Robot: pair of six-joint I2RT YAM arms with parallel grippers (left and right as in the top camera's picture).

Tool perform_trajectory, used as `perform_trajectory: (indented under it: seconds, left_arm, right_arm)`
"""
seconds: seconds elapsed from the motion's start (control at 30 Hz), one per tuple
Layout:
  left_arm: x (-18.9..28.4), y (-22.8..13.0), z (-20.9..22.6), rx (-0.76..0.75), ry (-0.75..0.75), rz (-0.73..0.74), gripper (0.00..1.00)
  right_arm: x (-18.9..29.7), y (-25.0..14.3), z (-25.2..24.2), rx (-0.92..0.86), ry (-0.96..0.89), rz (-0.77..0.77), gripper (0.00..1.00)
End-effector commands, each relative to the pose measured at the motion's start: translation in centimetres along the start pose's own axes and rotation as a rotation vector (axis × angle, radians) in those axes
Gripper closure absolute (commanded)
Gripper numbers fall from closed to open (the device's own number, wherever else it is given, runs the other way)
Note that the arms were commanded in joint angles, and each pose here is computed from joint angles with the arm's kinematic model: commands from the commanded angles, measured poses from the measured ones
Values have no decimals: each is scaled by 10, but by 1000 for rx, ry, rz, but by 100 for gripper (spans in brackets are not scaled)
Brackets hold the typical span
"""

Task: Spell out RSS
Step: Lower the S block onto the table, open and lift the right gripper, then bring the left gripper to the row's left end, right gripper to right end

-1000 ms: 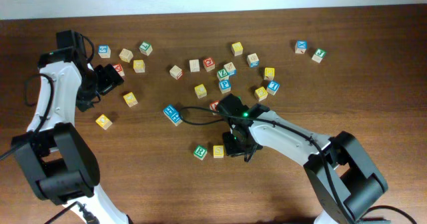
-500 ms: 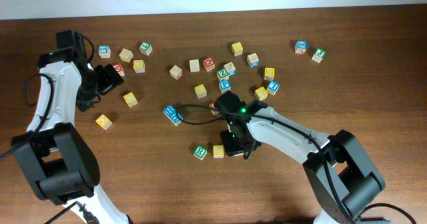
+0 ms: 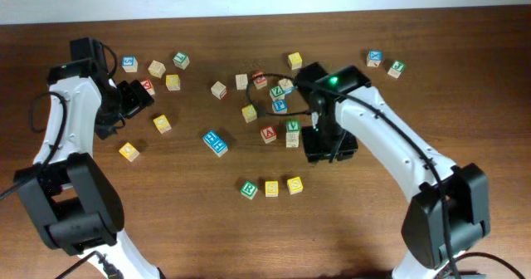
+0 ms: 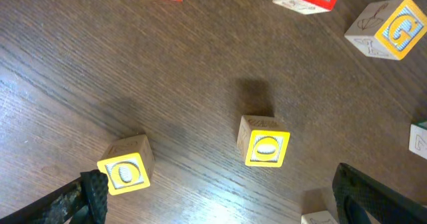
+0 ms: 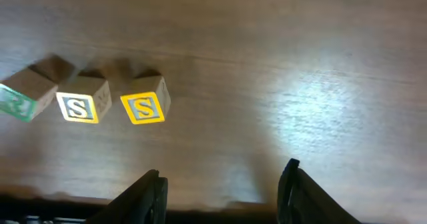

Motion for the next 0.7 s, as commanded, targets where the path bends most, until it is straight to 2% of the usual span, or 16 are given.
perform_trajectory:
  seconds: [0.0, 0.07, 0.1, 0.2, 0.33, 0.37, 0.43, 0.53, 0.6, 0.67]
  left_arm:
    - [8, 2, 2, 14, -5, -19, 1]
    - [8, 2, 1, 13, -5, -19, 1]
    - [8, 2, 1, 13, -5, -19, 1]
    - [8, 2, 1, 13, -5, -19, 1]
    - [8, 5, -6, 19, -49, -26, 1]
    - [9, -1, -16, 33, -113, 4, 1]
    - [14, -34, -32, 43, -224, 162, 1]
    - [27, -59, -64, -211, -424, 231, 1]
    - [31, -90, -72, -326, -407, 328, 1]
    - [30, -107, -73, -374, -332, 379, 1]
  right_arm:
    - [48, 6, -14, -15, 59, -146, 49]
    - [78, -1, -35, -40, 67, -244, 43]
    - [94, -3, -52, -73, 50, -305, 2]
    - [113, -7, -82, -158, 53, -374, 2]
    - [106, -4, -110, -252, 32, -333, 2]
    - [101, -3, -112, -260, 27, -317, 2]
    - [88, -2, -110, -260, 25, -269, 2]
    - [68, 3, -105, -257, 43, -223, 2]
    - [50, 10, -93, -250, 101, -196, 21]
    - [38, 12, -88, -247, 126, -170, 32]
Point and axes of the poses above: each gripper's point midway between its finger pads, its own x axis back along the fingers, its own z axis along the line the jaws close on, y = z × x, the point moved 1 cm from there along x, back along the fingers, and after that the axes turned 8 degrees about -x, right-handed, at the moved point
